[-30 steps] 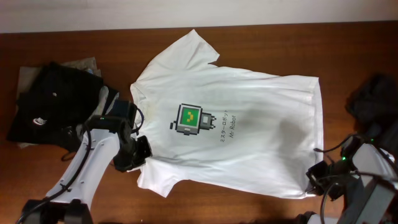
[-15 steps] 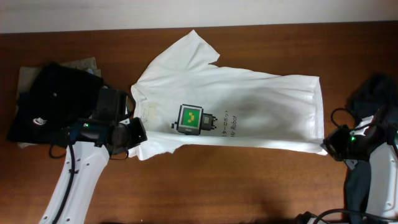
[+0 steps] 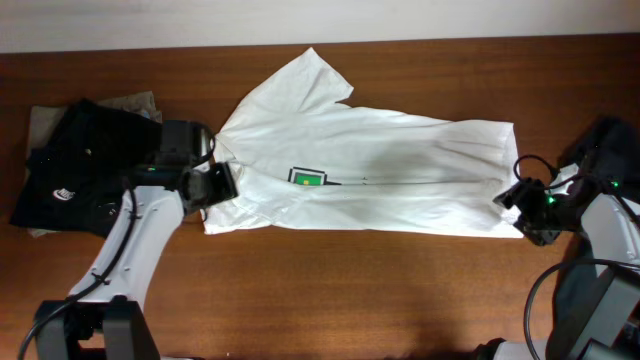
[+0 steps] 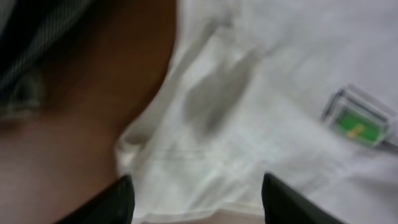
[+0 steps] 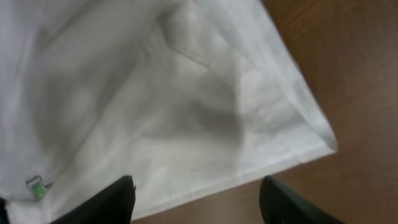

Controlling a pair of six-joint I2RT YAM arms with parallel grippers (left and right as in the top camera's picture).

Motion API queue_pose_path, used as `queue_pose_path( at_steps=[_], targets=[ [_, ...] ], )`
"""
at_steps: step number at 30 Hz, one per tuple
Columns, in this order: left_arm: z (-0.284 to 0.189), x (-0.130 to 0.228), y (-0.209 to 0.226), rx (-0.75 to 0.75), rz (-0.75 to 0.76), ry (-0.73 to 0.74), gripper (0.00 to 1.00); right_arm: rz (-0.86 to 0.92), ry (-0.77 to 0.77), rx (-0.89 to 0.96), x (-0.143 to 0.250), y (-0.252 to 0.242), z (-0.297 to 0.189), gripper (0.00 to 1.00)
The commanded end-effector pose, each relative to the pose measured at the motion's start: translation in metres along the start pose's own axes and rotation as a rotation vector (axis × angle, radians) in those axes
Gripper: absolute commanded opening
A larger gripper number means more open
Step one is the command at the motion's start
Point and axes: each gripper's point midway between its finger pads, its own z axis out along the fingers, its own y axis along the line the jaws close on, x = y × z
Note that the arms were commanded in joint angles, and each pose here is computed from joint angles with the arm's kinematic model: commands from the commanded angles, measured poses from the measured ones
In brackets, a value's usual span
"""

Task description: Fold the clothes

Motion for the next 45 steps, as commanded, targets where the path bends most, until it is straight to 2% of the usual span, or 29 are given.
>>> queue_pose_path(
  at_steps=[1,4,5,7,9,10,11,12,15,18,19,20,21,22,23,25,26,28,29,30,32,33,35,38,41,45],
  targets=[
    [-0.001,0.023,0.019,-0.050,-0.015,0.099,0.65,0.005,0.060,0.176,0.018,-0.034,-0.007,0.72],
    [0.023,0.037,0.034,-0.125,-0.013,0.156,0.64,0.038,0.097,0.239,0.028,-0.052,0.006,0.71],
    [0.040,0.041,0.036,-0.133,-0.013,0.180,0.58,0.057,0.105,0.232,0.028,-0.056,0.019,0.71],
    [0.061,0.054,0.043,-0.165,-0.014,0.255,0.36,0.058,0.119,0.163,0.026,-0.050,0.037,0.66],
    [0.074,0.058,0.049,-0.179,-0.023,0.285,0.02,0.065,0.146,0.121,0.027,-0.048,0.052,0.62],
    [0.073,0.050,0.051,-0.174,-0.038,0.262,0.00,0.053,0.147,0.098,0.025,-0.047,0.058,0.48],
    [0.070,0.043,0.056,-0.174,-0.060,0.251,0.00,0.003,0.122,0.091,0.017,-0.045,0.058,0.19],
    [0.064,0.034,0.063,-0.178,-0.090,0.247,0.00,0.007,0.131,0.116,0.016,-0.046,0.052,0.04],
    [0.039,0.003,0.080,-0.182,-0.143,0.226,0.00,0.039,0.213,0.303,0.025,-0.063,0.017,0.04],
    [0.020,-0.001,0.084,-0.189,-0.136,0.260,0.00,0.052,0.269,0.358,0.040,-0.067,0.001,0.04],
    [0.018,0.003,0.084,-0.193,-0.136,0.278,0.00,0.051,0.291,0.364,0.046,-0.068,-0.001,0.16],
    [0.016,0.007,0.085,-0.198,-0.137,0.298,0.00,0.052,0.302,0.387,0.048,-0.072,-0.003,0.42],
    [0.015,0.012,0.085,-0.202,-0.138,0.317,0.11,0.050,0.301,0.400,0.048,-0.074,-0.004,0.49],
    [0.013,0.016,0.086,-0.205,-0.138,0.334,0.34,0.048,0.294,0.398,0.046,-0.073,-0.005,0.51],
    [0.012,0.017,0.086,-0.206,-0.138,0.339,0.41,0.040,0.268,0.378,0.036,-0.066,-0.009,0.53],
    [-0.002,0.007,0.077,-0.170,-0.124,0.342,0.42,-0.047,0.226,0.235,0.014,-0.032,-0.018,0.53],
    [-0.015,-0.003,0.064,-0.107,-0.105,0.336,0.42,-0.084,0.207,0.180,0.006,-0.018,-0.023,0.53],
    [-0.039,-0.035,0.037,-0.003,-0.036,0.256,0.45,-0.134,0.152,0.105,-0.013,0.005,-0.036,0.53],
    [-0.059,-0.068,0.004,0.109,0.090,0.139,0.49,-0.198,0.107,0.026,-0.026,0.025,-0.045,0.55],
    [-0.077,-0.101,-0.033,0.201,0.277,-0.012,0.59,-0.220,0.068,-0.016,-0.036,0.037,-0.050,0.61],
    [-0.087,-0.137,-0.075,0.247,0.418,-0.198,0.67,-0.239,0.021,-0.064,-0.047,0.047,-0.050,0.61],
    [-0.083,-0.156,-0.104,0.275,0.500,-0.299,0.69,-0.240,0.012,-0.075,-0.050,0.050,-0.050,0.62],
    [-0.049,-0.171,-0.152,0.314,0.609,-0.378,0.69,-0.242,0.005,-0.077,-0.051,0.050,-0.050,0.62],
    [0.022,-0.180,-0.184,0.340,0.649,-0.398,0.68,-0.242,0.005,-0.076,-0.052,0.050,-0.050,0.62],
    [0.069,-0.186,-0.215,0.375,0.690,-0.475,0.64,-0.241,0.007,-0.076,-0.051,0.050,-0.050,0.62],
    [0.119,-0.164,-0.232,0.388,0.721,-0.435,0.65,-0.241,0.007,-0.076,-0.051,0.050,-0.050,0.62]
  ],
)
